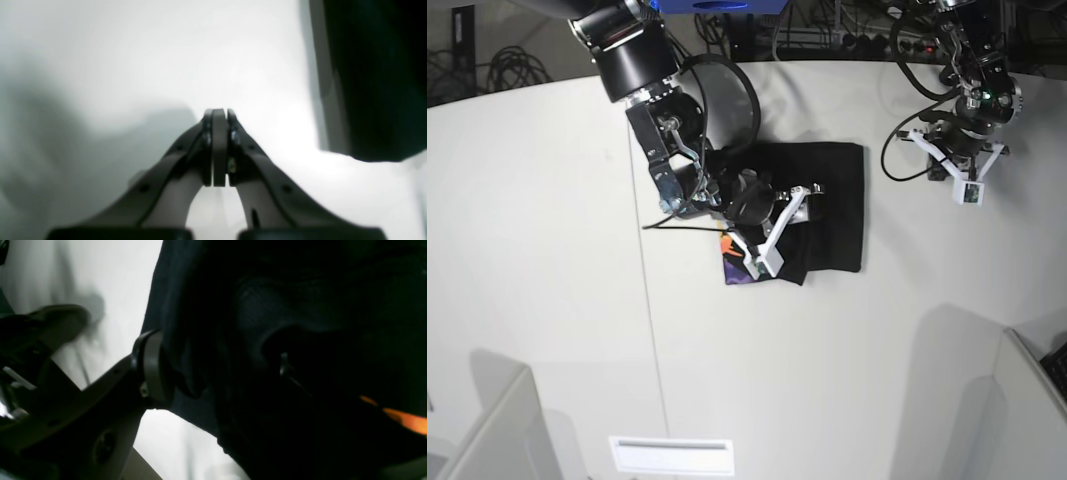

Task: Fold the T-shirt properly
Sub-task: 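Lay the right-held end over the folded stack and press it flat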

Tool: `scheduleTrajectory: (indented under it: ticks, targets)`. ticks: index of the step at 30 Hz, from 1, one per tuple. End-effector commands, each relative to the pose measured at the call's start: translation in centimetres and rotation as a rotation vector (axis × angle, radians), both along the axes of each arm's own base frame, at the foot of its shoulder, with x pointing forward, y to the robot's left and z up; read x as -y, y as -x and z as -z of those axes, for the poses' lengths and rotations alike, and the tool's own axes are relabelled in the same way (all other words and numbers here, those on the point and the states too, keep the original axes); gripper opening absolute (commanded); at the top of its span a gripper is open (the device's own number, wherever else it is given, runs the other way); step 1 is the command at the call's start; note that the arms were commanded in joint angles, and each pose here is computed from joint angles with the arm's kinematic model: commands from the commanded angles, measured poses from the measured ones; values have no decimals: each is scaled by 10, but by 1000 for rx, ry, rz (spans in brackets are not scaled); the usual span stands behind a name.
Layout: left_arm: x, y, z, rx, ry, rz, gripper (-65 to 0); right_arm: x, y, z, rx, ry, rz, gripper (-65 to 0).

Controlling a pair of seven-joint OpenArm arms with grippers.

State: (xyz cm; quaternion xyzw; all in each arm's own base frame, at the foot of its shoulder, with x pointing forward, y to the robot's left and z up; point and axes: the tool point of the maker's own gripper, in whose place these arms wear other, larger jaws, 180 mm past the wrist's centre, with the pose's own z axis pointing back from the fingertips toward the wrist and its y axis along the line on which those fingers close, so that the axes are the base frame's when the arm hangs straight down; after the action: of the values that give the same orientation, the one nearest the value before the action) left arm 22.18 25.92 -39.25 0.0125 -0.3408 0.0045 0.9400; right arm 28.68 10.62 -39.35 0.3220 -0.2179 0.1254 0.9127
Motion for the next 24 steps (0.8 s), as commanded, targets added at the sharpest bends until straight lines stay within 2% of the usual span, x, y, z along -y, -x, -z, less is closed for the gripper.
scheduleTrajectory:
  ticks: [1,4,9,12,17,24]
  targets:
    - [-10,-4,-11,36,-22,-14,-650,-10,-6,-16,44,-26,-19,-297]
    - [-25,1,-13,36,-40,-50,-650,-24,-1,-21,69,-17,-79,-297]
    - [-35,8,-16,24,-68,-50,-650,-48,6,-32,124,4,-186,-297]
    - [-38,8,-16,19,-76,-47,-650,-53,2,-35,120,40,-160,-296]
    - [-38,8,-15,17,-76,-48,-650,-62,7,-42,98,128,-173,-227]
    - [-38,7,-15,21,-74,-49,-650,-79,13,-71,151,66,-201,-216]
